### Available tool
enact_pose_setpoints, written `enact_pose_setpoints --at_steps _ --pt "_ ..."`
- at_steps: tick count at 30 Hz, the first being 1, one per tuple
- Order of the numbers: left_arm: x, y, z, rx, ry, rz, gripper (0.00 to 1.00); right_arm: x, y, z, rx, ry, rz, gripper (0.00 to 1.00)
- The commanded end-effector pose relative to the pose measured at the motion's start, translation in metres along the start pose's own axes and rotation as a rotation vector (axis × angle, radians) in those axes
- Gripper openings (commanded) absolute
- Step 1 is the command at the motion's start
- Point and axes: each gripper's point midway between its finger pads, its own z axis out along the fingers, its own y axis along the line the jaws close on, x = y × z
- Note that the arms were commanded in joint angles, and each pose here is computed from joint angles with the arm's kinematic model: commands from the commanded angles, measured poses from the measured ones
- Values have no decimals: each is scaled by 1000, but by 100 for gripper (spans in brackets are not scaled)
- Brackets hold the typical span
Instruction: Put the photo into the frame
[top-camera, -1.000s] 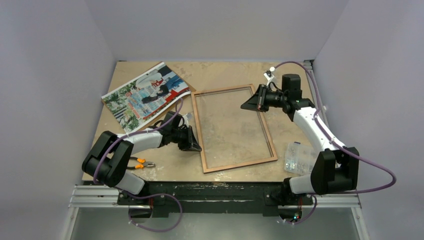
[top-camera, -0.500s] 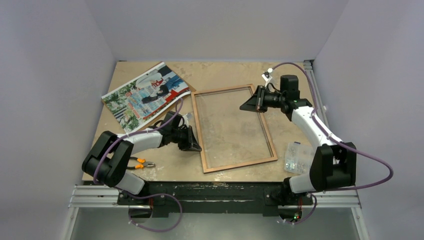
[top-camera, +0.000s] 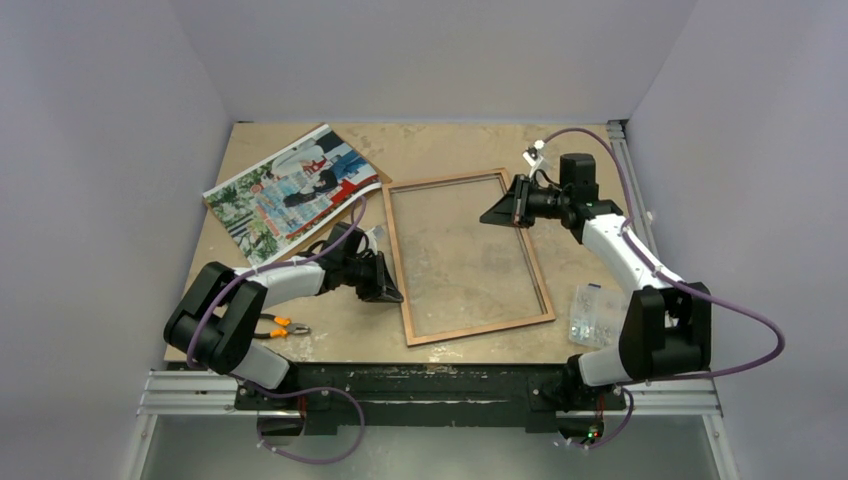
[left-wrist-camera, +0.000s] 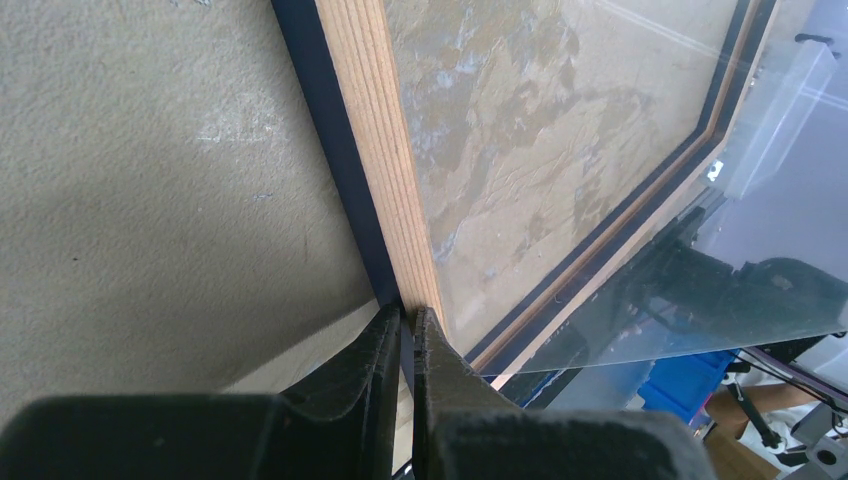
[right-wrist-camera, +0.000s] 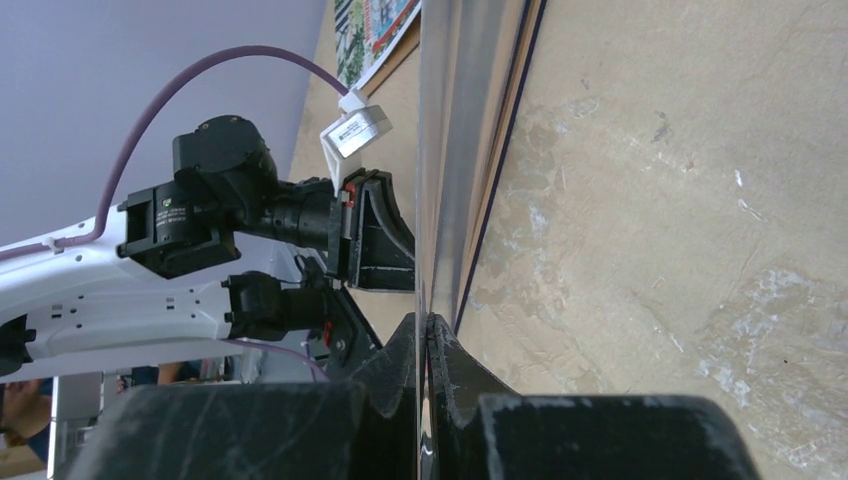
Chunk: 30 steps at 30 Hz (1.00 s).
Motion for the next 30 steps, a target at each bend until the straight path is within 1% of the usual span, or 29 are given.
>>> enact_pose_setpoints --at_steps 1,4,18,30 --pt "36 65 5 -247 78 -4 0 -3 3 0 -17 -19 -14 0" --pt "36 65 5 -248 79 -4 0 -3 0 -1 13 -31 10 0" --pt "36 65 4 -247 74 -3 0 -1 2 -2 18 -35 80 0" --pt "36 66 4 -249 77 -4 0 13 -4 -5 54 11 86 0"
